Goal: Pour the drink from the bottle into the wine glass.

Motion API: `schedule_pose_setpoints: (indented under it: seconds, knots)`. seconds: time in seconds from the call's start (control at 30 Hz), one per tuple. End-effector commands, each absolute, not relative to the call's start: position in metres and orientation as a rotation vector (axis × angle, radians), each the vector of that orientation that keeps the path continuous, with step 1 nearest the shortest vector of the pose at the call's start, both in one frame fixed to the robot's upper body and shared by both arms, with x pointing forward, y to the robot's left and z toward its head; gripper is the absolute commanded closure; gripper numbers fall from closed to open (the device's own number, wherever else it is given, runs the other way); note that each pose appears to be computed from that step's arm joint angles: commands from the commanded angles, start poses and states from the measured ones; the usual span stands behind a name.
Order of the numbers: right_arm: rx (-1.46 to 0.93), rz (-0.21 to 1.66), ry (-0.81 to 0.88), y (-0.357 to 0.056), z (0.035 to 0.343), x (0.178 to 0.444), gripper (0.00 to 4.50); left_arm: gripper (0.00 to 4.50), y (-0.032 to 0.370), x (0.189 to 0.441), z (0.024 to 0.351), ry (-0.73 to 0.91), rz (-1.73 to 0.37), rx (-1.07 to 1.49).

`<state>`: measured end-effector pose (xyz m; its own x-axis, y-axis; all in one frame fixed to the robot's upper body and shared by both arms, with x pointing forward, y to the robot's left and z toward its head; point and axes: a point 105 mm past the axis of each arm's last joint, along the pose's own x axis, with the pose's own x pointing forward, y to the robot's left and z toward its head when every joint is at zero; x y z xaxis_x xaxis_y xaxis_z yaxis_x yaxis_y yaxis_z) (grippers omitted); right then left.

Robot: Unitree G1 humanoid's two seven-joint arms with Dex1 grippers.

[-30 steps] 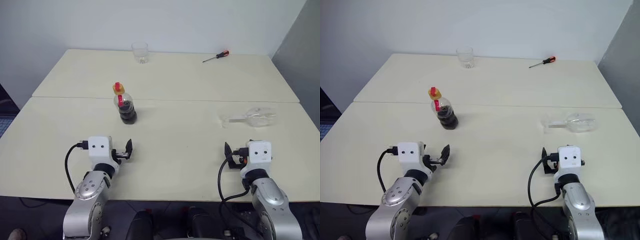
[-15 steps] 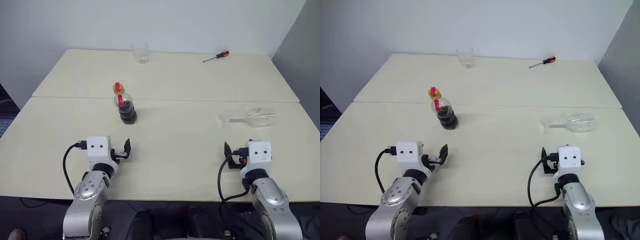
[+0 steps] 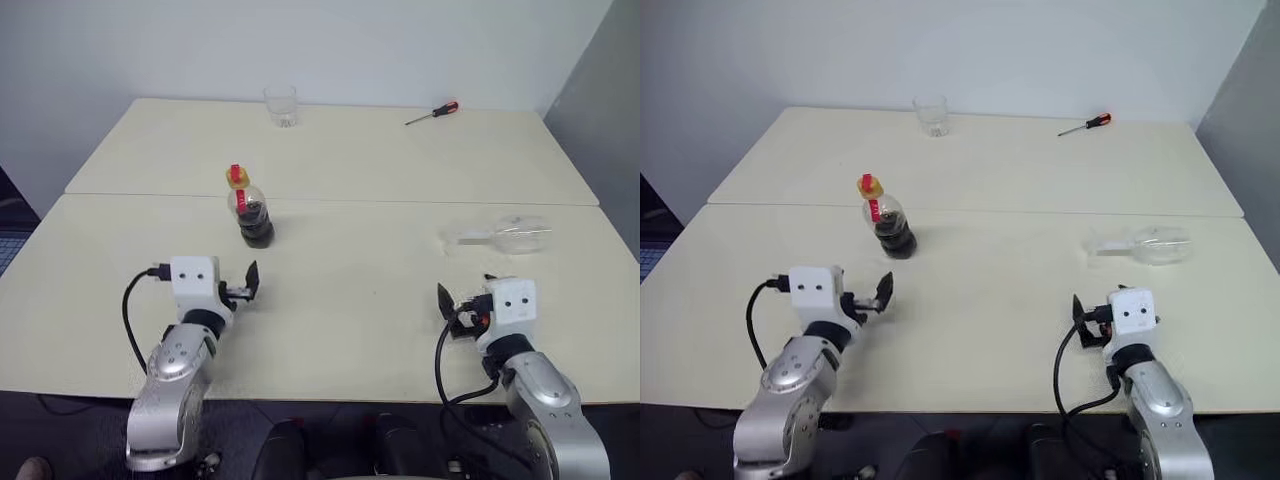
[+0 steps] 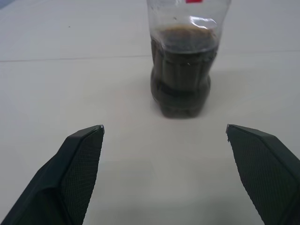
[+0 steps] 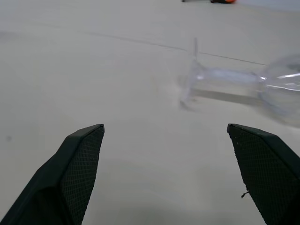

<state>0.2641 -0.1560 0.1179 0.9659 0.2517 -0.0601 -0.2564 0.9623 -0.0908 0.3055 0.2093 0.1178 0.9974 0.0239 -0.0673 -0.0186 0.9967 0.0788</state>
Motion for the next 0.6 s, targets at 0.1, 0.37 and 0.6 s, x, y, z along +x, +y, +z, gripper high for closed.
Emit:
schedule_pose_setpoints:
  seconds: [0.1,0.37,0.6]
  knots:
    - [-0.016,0.637,-0.082,-0.119,0.159,0.254,0.0,0.06,0.212,0.32,0.121,0.025,0.044,0.102]
    - [0.007,0.824,-0.131,-0.101,0.177,0.261,0.0,0.06,0.206,0.33,0.125,-0.014,0.035,0.105]
    - [0.015,0.939,-0.139,-0.087,0.183,0.261,0.0,0.06,0.202,0.341,0.127,-0.024,0.023,0.098]
